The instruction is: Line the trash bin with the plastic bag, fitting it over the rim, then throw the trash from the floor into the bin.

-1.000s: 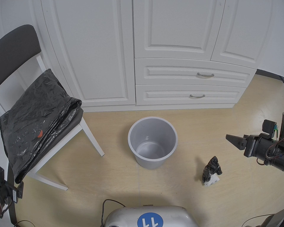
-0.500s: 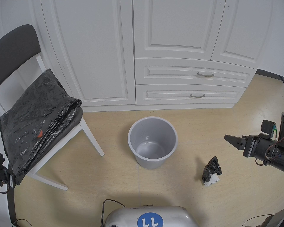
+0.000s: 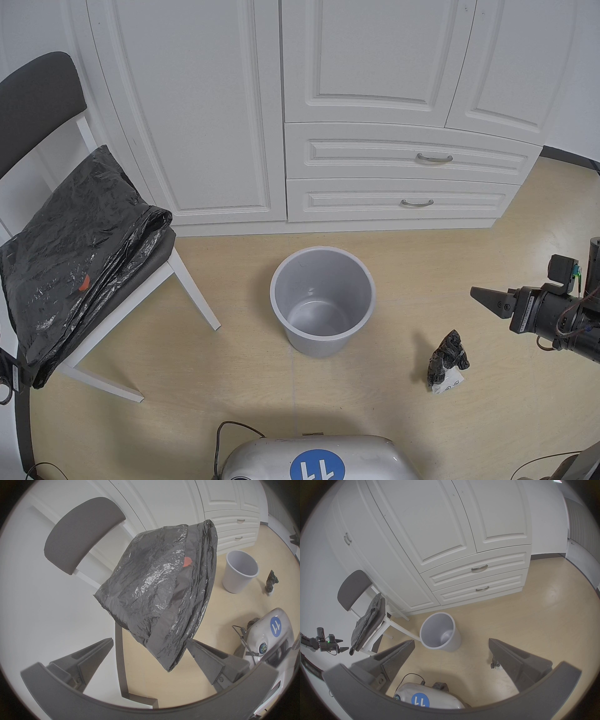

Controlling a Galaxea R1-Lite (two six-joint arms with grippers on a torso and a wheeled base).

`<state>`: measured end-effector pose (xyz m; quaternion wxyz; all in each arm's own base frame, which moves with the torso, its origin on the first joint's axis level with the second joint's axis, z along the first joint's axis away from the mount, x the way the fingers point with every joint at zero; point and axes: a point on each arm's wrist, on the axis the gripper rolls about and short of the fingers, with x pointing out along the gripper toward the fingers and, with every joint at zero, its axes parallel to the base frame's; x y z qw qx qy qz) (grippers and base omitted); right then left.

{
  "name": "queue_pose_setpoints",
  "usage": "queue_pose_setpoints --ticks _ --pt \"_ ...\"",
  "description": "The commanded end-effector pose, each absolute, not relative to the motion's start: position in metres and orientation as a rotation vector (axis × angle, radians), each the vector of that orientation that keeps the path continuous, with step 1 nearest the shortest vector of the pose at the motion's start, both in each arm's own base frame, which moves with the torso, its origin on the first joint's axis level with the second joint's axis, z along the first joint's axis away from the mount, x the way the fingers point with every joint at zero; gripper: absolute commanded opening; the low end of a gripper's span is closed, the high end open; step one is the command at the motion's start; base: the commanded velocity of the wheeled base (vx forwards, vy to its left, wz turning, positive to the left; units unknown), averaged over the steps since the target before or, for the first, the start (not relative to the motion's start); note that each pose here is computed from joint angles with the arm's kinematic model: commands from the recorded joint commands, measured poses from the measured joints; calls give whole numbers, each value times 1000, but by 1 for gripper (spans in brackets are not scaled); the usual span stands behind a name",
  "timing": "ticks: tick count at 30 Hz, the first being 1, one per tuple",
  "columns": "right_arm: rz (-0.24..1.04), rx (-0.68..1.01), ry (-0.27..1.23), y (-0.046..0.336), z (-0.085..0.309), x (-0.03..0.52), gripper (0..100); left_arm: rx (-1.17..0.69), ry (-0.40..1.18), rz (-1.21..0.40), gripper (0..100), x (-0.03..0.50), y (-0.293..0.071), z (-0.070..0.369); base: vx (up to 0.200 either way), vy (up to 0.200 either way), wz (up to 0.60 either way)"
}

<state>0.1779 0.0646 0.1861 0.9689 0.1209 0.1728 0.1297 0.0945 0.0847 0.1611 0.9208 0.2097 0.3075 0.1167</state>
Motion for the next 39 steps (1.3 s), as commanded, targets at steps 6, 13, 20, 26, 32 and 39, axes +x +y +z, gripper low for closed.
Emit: queue_pose_setpoints --ticks 6,13,20,26,32,39 --pt "272 245 346 64 187 176 100 451 650 225 100 91 81 155 0 0 0" --pt "274 244 359 65 185 179 100 473 725 286 100 92 85 150 0 0 0" --pt "276 244 358 65 185 179 100 478 781 288 100 95 86 143 0 0 0" --pt "276 244 359 66 185 179 100 485 793 303 100 95 86 143 0 0 0" --pt "276 244 359 66 185 179 100 491 789 314 100 99 90 142 0 0 0" --pt "276 242 360 65 184 178 100 509 796 352 100 108 100 128 0 0 0"
